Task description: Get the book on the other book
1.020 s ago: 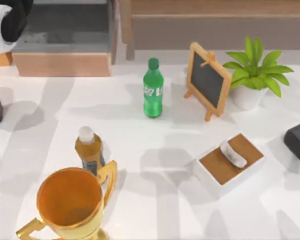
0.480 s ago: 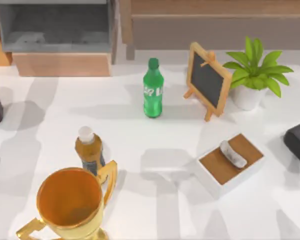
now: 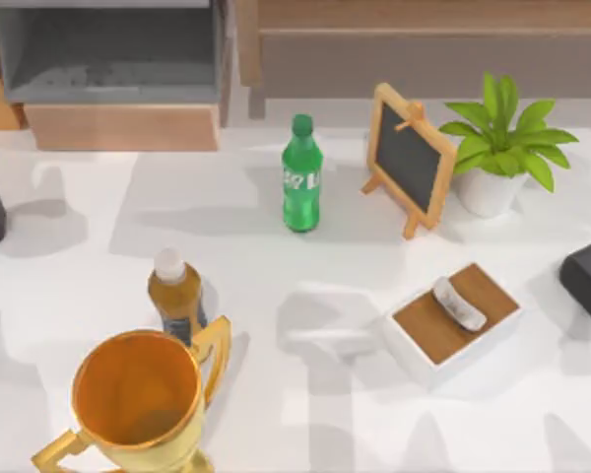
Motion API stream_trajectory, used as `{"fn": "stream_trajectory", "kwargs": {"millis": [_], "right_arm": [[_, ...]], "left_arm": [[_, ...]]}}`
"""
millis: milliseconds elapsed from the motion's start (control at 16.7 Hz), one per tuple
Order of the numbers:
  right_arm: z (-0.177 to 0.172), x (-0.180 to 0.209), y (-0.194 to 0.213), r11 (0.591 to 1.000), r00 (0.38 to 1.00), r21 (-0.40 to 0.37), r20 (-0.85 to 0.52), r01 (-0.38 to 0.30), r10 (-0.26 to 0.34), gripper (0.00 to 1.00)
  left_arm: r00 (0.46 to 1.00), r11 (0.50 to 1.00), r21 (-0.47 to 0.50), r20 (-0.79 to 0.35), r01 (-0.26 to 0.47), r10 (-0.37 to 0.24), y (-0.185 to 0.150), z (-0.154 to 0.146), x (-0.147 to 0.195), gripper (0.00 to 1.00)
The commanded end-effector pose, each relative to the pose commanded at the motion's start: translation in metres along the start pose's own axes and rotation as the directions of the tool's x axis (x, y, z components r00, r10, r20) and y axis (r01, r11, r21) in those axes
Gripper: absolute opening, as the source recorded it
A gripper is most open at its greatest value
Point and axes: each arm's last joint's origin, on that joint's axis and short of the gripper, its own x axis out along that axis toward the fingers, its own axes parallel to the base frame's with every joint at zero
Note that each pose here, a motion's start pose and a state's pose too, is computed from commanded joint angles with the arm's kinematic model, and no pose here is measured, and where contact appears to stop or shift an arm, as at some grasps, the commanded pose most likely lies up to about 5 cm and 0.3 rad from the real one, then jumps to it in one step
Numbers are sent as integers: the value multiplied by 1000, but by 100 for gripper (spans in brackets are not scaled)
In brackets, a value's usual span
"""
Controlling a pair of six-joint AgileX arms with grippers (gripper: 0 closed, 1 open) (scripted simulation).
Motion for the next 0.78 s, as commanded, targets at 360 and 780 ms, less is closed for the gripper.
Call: {"fn": "stream_trajectory", "kwargs": {"millis": [360,780], "right_arm": [[0,0,0,1000,1000,0,0,0,0,100],[0,0,0,1000,1000,0,0,0,0,100]], "left_arm": [[969,954,241,-212,179,-129,-116,-54,-96,0],[922,941,161,-304,297,-238,-199,-56,-133,0]]}}
